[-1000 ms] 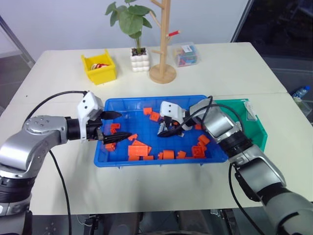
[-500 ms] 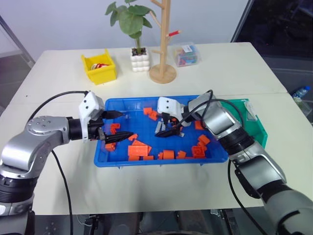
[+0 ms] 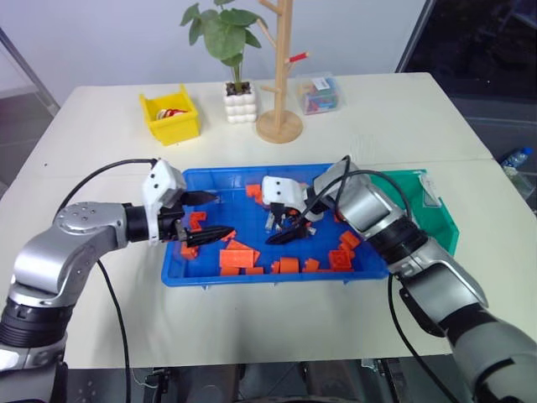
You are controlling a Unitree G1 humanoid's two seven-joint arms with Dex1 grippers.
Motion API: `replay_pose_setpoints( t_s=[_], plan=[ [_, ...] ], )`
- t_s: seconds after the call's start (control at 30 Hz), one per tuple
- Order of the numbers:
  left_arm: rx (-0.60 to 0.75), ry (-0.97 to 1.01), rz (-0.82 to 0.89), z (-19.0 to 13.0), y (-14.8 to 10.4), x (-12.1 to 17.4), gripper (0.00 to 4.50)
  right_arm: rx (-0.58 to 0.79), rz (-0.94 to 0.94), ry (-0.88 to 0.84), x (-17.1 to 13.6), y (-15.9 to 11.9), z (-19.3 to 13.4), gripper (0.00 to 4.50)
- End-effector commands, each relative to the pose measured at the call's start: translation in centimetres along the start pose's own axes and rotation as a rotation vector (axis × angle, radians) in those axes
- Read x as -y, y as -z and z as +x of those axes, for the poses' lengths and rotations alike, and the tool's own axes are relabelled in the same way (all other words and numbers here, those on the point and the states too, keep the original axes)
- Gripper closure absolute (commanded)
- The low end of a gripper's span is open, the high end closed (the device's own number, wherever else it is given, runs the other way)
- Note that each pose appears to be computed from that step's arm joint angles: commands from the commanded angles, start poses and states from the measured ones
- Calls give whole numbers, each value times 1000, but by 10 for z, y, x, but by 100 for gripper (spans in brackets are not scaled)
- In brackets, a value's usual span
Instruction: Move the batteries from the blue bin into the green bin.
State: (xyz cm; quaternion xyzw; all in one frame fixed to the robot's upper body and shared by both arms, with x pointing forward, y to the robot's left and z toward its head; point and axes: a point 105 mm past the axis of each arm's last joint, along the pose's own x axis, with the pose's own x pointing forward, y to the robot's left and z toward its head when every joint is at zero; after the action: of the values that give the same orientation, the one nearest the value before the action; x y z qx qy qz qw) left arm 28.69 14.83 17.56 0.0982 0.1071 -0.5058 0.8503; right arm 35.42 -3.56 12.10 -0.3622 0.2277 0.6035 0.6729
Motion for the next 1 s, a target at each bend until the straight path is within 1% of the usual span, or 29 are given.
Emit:
replay_pose_setpoints(
  t_s=[0.03, 0.23, 0.4, 0.5, 0.73, 0.9, 1.0],
  plan=[
    [26, -4, 41, -1, -7, 3, 0, -15, -33, 34, 11, -5, -4, 4],
    [29, -12, 40, -2, -5, 3, 0, -23, 6, 84, 28, -2, -5, 4],
    [33, -20, 44, -2, -6, 2, 0, -26, 10, 65, 26, 1, -3, 4],
    [36, -24, 46, -2, -7, 1, 0, -21, 8, 47, 22, 1, 0, 84],
    [38, -32, 48, -3, -8, -1, 0, -13, 9, 37, 19, 1, 2, 442],
    [24, -17, 49, -4, -7, 0, 0, 18, 5, 60, 23, -9, -5, 442],
    [19, -13, 55, -6, -8, -3, 0, 45, -12, 90, 28, -20, -16, 442]
  ],
)
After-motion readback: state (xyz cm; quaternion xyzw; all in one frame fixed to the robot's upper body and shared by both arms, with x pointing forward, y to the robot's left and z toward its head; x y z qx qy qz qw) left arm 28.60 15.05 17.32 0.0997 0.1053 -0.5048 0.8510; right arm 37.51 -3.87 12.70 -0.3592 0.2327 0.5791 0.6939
